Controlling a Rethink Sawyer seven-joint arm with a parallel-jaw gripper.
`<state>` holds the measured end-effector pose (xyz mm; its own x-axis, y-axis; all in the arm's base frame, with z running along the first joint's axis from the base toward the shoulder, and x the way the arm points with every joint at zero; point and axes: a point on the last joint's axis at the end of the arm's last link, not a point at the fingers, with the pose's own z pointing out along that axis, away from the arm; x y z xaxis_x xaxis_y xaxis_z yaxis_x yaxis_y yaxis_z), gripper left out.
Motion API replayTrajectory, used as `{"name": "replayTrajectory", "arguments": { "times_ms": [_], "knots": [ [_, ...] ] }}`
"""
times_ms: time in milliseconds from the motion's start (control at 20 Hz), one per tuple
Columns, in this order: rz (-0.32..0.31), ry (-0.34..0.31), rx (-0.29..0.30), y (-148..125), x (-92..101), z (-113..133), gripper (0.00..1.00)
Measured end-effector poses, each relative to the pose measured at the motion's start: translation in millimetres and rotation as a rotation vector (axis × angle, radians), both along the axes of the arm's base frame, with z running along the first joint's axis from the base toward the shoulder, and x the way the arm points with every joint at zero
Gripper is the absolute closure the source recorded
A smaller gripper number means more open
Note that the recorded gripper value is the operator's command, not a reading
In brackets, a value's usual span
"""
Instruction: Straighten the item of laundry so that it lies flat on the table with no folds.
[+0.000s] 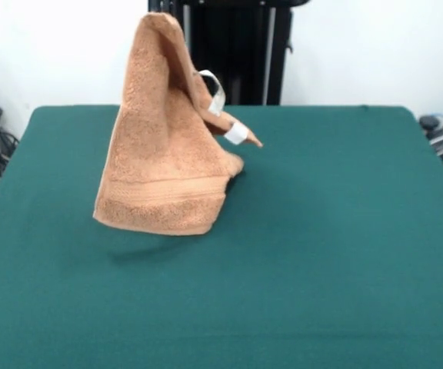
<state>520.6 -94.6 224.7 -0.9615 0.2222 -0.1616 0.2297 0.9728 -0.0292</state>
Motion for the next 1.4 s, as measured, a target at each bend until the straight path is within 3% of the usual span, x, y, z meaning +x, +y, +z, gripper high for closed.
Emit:
{"name": "replayTrajectory", "arguments": {
  "times_ms": [550, 1400],
  "knots": [
    [0.019, 0.031, 0.012, 11, -8.7, 17, 1.0],
    [-0.037, 0.045, 0.03, -17, -27.2, 20, 1.0]
  ]
}}
